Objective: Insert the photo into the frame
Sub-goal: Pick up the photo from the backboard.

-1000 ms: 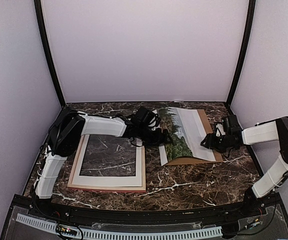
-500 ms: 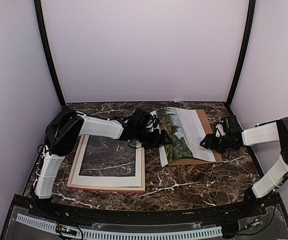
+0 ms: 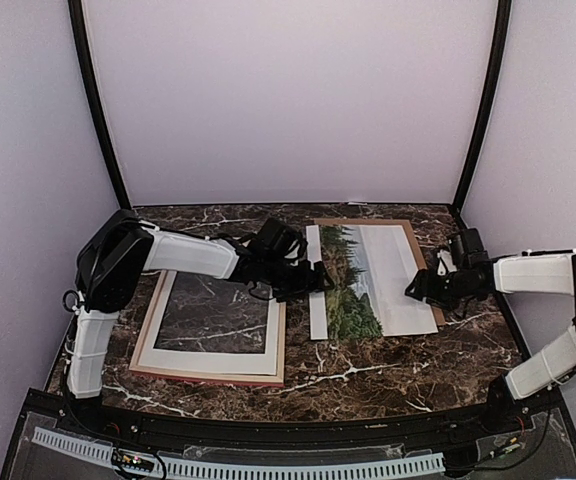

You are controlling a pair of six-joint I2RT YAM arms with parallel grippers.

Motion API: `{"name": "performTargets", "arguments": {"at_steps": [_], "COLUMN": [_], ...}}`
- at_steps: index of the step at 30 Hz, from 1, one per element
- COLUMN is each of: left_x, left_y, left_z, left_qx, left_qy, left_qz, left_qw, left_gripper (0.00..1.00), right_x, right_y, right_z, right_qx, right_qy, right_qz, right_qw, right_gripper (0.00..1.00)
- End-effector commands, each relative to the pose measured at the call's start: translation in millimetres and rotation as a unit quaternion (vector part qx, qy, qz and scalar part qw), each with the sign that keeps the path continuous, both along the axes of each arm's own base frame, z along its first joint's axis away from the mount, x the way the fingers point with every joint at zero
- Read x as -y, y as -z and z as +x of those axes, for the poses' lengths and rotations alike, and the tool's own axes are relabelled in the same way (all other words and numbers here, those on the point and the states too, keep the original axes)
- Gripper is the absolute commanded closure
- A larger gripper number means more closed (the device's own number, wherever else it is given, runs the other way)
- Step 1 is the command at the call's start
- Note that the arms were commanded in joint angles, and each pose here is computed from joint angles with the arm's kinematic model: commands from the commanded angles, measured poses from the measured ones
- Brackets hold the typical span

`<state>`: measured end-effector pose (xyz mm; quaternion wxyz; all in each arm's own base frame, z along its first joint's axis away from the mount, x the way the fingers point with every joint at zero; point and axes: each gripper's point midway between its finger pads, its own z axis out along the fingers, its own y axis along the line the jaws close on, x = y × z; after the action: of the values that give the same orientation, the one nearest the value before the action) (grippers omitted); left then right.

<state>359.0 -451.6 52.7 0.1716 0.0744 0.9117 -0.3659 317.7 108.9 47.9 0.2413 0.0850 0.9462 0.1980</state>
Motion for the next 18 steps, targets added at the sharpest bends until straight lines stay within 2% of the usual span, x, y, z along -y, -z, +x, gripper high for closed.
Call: {"name": "performTargets", "arguments": {"at_steps": [1, 10, 18], "left_x": [-26.5, -21.9, -14.7], "left_y": [-6.3, -3.5, 4.4], "left_z": [-1.1, -1.4, -14.3], "left_qx": [0.006, -0.017, -0.081], "left_qy": [-0.044, -0.050, -0.052], "left_qz": [0.043, 0.022, -0.022], "left_qw": [0.998, 0.998, 0.995], "left_gripper": [0.06, 0.04, 0.05], "right_x": [7.6, 17.9, 13.5], "right_y": [-12.4, 2.1, 11.8], "right_z": [3.3, 10.4, 5.0], "right_qx": [0.008, -0.011, -0.030], "right_qy": [0.016, 0.023, 0.015], "right_qz": [-0.022, -0.048, -0.036], "right_qw": [1.000, 0.999, 0.999], "right_gripper": [0.31, 0.28, 0.29]}}
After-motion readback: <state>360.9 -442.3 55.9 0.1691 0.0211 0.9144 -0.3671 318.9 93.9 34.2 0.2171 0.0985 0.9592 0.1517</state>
